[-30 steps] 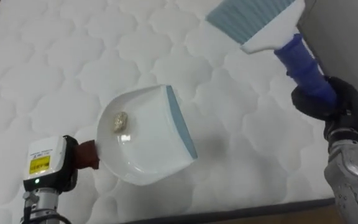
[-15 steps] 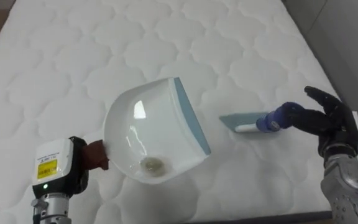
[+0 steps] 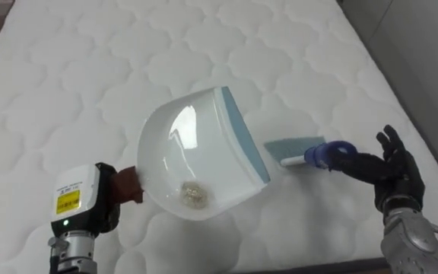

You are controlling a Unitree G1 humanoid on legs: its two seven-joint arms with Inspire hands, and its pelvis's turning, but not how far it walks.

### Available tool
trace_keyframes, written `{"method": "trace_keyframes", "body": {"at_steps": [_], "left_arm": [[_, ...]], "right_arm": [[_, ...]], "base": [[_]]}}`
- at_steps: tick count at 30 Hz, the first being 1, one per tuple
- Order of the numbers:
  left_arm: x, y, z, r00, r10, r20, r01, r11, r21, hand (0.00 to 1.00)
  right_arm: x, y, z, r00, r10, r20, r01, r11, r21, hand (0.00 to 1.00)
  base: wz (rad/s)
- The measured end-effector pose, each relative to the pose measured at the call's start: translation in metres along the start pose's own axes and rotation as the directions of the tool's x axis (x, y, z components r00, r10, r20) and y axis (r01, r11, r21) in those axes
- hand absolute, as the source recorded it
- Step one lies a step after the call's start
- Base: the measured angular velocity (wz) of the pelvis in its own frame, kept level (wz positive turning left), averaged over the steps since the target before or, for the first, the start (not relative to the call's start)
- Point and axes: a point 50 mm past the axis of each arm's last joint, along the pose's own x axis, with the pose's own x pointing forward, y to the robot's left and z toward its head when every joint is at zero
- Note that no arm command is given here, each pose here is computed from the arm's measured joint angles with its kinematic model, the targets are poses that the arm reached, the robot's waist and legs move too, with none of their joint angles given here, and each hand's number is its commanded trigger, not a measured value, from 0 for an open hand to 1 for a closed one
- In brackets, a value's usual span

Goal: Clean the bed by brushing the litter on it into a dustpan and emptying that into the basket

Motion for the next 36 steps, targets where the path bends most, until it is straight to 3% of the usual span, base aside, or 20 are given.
{"method": "trace_keyframes", "body": {"at_steps": [20, 36], "left_arm": [[0.0, 0.004, 0.008, 0.999, 0.012, 0.041, -0.01, 0.999, -0.034, 1.0], [-0.01, -0.002, 0.003, 0.999, -0.032, 0.026, 0.033, 0.999, -0.027, 1.0]], "right_arm": [[-0.006, 0.011, -0.012, 0.998, 0.058, -0.021, -0.06, 0.994, -0.093, 0.0], [-0.01, 0.023, -0.017, 0.99, 0.135, -0.039, -0.139, 0.981, -0.131, 0.0]], "base": [[0.0], [-0.05]]}}
